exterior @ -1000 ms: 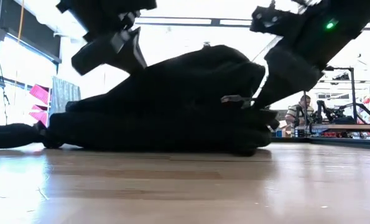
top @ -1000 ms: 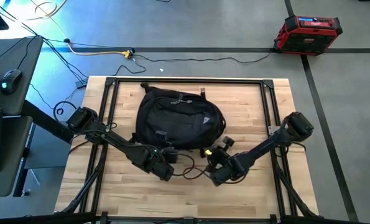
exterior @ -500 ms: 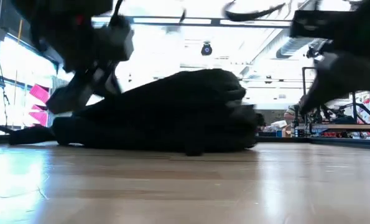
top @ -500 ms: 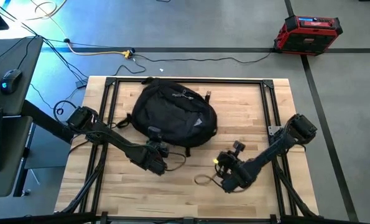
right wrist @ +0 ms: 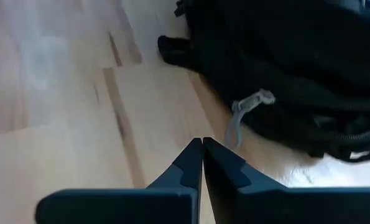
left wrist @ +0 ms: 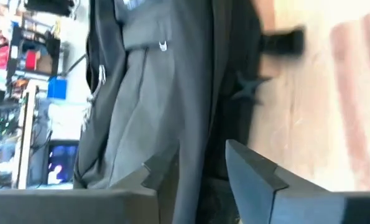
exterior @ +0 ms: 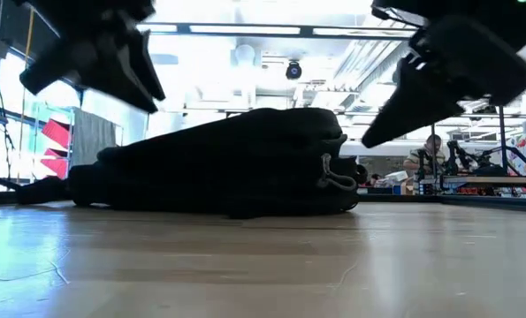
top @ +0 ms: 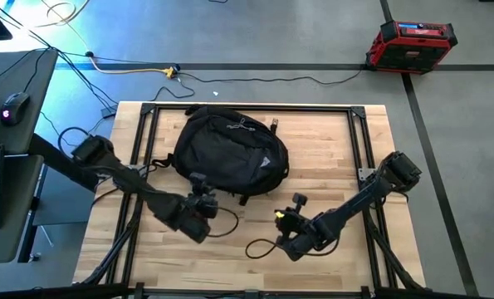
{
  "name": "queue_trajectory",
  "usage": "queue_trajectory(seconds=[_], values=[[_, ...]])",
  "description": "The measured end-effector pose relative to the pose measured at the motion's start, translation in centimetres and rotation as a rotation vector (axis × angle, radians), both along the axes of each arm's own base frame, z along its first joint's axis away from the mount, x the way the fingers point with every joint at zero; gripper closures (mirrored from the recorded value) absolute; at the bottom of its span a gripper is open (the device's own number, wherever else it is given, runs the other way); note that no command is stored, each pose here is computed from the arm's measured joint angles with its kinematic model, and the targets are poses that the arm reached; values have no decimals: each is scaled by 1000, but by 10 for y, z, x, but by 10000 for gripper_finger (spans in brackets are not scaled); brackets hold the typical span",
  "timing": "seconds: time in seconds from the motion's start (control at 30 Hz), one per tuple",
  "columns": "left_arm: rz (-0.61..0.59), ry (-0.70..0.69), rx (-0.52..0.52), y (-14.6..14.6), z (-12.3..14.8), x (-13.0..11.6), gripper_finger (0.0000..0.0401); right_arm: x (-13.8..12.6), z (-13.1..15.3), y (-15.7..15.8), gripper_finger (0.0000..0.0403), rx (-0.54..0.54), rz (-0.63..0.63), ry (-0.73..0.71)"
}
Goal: Unpack backpack
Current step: Close the backpack
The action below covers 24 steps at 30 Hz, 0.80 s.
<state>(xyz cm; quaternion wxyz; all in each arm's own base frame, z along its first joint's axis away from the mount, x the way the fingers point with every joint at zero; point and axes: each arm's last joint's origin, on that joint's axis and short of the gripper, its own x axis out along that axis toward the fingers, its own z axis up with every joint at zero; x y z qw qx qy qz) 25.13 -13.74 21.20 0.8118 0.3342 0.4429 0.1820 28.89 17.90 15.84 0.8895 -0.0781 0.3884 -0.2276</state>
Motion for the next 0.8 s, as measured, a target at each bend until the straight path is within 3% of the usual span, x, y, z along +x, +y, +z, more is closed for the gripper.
queue_trajectory(seconds=[0.13, 0.3, 0.5, 0.67, 0.8], values=[[-49, -57, -31, -15, 8, -3, 275, 7, 1, -6, 371, -11, 2, -6], [-71, -157, -86, -26, 12, 3, 275, 11, -12, -25, 277, -14, -76, -72], [-91, -210, -115, -30, 15, 9, 275, 19, -21, -50, 182, 123, -212, -111], [-123, -228, -167, -31, 14, 20, 275, 26, -25, -66, 168, 153, -262, -140], [-166, -225, -174, -33, 3, 36, 275, 32, -26, -76, 202, 147, -284, -155]])
